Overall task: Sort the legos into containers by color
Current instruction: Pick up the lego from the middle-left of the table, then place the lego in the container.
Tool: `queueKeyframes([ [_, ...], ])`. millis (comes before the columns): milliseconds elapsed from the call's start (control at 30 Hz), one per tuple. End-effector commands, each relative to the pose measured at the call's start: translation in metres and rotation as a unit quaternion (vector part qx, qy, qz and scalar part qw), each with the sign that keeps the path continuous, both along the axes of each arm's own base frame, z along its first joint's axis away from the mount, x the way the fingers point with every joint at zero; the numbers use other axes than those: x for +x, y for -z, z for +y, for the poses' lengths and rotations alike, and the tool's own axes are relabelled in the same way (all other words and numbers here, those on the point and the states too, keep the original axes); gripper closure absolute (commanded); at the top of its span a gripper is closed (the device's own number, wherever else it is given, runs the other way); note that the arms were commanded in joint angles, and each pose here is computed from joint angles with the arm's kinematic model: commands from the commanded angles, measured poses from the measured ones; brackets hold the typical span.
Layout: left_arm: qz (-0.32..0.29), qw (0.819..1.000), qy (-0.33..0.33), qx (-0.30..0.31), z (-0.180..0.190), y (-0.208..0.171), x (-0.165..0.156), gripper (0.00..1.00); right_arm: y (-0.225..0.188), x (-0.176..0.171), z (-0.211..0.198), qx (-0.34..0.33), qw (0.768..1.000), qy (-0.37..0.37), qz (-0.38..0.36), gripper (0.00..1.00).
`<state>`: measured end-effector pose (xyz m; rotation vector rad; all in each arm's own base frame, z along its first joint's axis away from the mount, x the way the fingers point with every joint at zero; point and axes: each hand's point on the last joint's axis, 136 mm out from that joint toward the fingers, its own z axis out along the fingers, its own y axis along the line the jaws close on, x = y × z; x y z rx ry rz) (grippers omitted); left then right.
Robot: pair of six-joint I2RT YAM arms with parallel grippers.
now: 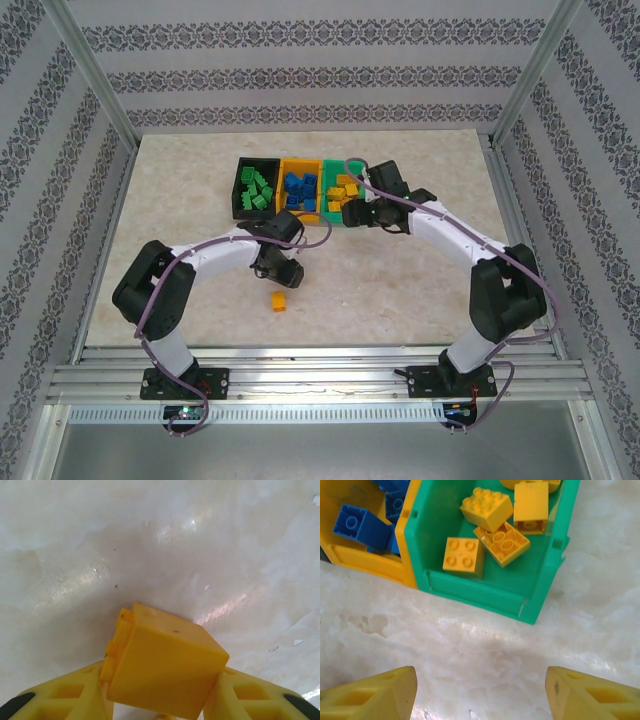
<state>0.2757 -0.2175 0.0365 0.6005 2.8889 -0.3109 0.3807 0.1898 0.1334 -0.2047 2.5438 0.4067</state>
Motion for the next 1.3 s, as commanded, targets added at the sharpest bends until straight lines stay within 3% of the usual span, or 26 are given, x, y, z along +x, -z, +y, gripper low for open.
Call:
queueKeyframes([
  [0,-0.029,1.000,0.004,-0.001,-0.003,-0.021,0.008,0.58,-0.003,-0.019,-0.002,-0.005,1.000,-0.012,-0.009,0.31],
  [200,-0.080,0.997,0.004,-0.023,-0.022,-0.058,0.041,0.57,0.010,-0.052,-0.018,-0.011,1.000,-0.004,0.005,0.31],
  [433,-0.132,0.990,0.009,-0.044,-0.062,-0.096,0.108,0.52,0.029,-0.090,-0.037,-0.005,1.000,0.016,0.025,0.31],
  [767,-0.171,0.985,0.007,-0.012,-0.104,-0.098,0.211,0.51,0.040,-0.133,-0.036,0.032,0.998,0.033,0.036,0.32],
  [867,-0.187,0.982,0.005,0.001,-0.108,-0.094,0.234,0.38,0.042,-0.140,-0.033,0.034,0.998,0.028,0.042,0.32],
  [1033,-0.191,0.982,0.003,-0.006,-0.109,-0.100,0.235,0.28,0.051,-0.149,-0.020,0.045,0.998,0.013,0.050,0.31],
  [1267,-0.229,0.972,-0.001,-0.054,-0.099,-0.119,0.206,0.24,0.063,-0.156,0.008,0.041,0.998,-0.022,0.050,0.31],
])
